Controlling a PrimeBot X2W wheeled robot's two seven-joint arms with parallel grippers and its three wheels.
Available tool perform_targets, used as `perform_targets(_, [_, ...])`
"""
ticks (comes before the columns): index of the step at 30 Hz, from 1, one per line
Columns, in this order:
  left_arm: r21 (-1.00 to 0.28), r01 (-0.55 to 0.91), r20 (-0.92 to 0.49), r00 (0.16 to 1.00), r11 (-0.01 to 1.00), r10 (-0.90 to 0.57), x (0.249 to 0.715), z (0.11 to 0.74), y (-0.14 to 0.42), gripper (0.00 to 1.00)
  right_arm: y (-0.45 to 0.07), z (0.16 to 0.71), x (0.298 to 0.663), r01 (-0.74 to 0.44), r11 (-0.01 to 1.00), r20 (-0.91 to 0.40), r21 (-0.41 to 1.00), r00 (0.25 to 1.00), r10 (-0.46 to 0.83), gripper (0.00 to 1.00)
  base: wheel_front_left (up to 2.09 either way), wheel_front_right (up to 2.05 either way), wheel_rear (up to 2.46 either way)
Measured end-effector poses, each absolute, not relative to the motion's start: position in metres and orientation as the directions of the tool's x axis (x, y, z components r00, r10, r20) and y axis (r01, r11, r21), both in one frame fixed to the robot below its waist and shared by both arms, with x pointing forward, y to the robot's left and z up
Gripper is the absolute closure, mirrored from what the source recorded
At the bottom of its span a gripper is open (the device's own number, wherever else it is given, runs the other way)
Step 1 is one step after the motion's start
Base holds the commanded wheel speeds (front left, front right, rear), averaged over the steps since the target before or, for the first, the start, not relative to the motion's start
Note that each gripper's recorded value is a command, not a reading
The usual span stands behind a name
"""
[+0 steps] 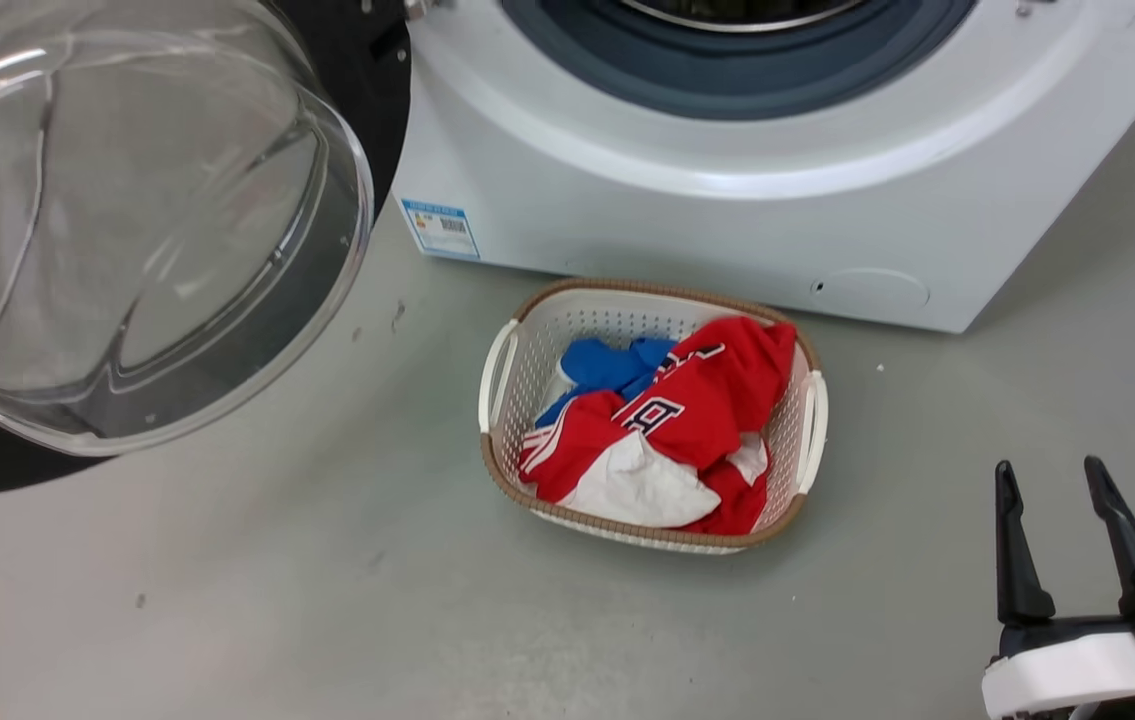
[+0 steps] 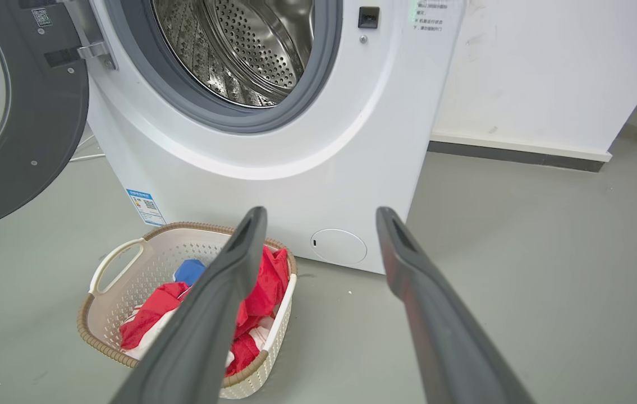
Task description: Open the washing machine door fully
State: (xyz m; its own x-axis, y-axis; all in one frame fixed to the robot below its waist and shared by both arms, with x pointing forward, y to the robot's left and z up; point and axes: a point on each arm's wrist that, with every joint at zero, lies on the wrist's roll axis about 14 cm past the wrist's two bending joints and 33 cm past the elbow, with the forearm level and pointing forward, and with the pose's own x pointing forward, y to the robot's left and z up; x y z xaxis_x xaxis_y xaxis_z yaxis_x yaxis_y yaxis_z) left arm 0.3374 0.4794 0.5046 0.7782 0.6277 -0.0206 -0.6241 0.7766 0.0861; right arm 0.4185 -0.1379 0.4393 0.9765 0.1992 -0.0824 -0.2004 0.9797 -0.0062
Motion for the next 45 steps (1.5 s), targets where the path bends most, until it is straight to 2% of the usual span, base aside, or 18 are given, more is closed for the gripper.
perform_targets(10, [0.096, -0.563, 0.087, 0.826, 0.821, 0.556, 0.32, 0.533, 0.449, 1.0, -0.142, 0.462, 0.397, -0.19, 0.982, -0.037, 0.007, 0.981, 0.19, 0.0, 0.0, 0.0, 0.0])
perform_targets(11, [0.094, -0.554, 0.105, 0.832, 0.827, 0.545, 0.319, 0.538, 0.444, 0.45, -0.142, 0.465, 0.395, -0.19, 0.982, -0.03, 0.006, 0.981, 0.19, 0.0, 0.0, 0.0, 0.0])
perform_targets(12, [0.093, -0.547, 0.118, 0.836, 0.832, 0.536, 0.319, 0.541, 0.439, 0.0, -0.142, 0.468, 0.394, -0.191, 0.982, -0.023, 0.007, 0.981, 0.191, 0.0, 0.0, 0.0, 0.0])
perform_targets(29, [0.103, -0.318, 0.259, 0.923, 0.942, 0.283, 0.331, 0.572, 0.326, 0.0, -0.154, 0.5, 0.365, -0.159, 0.987, 0.064, 0.006, 0.985, 0.159, 0.0, 0.0, 0.0, 0.0])
perform_targets(45, [0.041, -0.063, 0.264, 0.963, 0.997, 0.05, 0.356, 0.568, 0.229, 0.0, -0.166, 0.534, 0.352, -0.118, 0.993, 0.17, -0.004, 0.978, 0.117, 0.0, 0.0, 0.0, 0.0])
